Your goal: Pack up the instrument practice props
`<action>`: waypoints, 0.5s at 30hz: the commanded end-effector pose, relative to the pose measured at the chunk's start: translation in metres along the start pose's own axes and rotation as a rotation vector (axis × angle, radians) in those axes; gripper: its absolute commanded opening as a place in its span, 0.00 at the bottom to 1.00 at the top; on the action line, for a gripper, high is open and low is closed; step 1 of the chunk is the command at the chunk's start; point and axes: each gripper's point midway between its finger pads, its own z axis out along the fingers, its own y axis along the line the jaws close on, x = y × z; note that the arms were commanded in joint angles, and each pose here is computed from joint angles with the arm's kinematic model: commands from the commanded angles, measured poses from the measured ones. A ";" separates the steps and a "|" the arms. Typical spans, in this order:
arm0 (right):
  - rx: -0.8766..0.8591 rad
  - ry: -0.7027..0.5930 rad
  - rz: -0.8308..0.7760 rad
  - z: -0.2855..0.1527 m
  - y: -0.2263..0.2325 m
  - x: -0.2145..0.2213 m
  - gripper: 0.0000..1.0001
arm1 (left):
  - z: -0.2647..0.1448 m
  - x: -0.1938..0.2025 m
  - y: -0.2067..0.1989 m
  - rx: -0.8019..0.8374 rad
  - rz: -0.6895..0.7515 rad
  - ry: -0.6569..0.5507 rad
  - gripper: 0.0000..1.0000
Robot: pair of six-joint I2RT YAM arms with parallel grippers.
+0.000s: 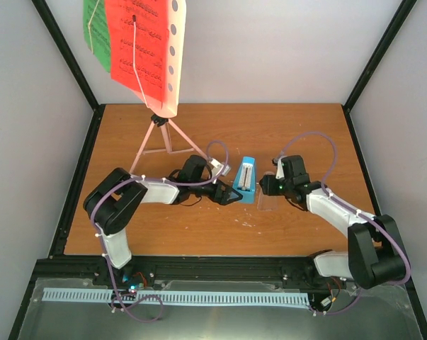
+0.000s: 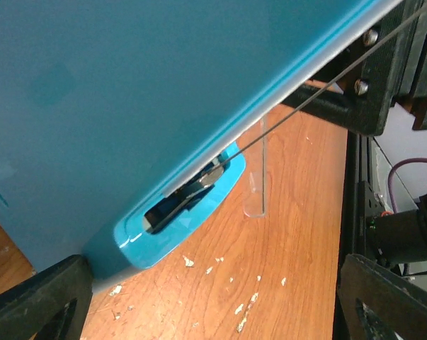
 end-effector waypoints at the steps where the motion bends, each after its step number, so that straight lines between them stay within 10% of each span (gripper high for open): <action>1: -0.058 -0.044 -0.041 0.000 0.013 -0.022 0.56 | 0.005 -0.008 -0.013 0.074 0.034 -0.007 0.95; 15: 0.069 -0.116 0.022 -0.019 -0.011 -0.018 0.56 | 0.008 -0.001 -0.047 0.141 0.056 0.024 0.96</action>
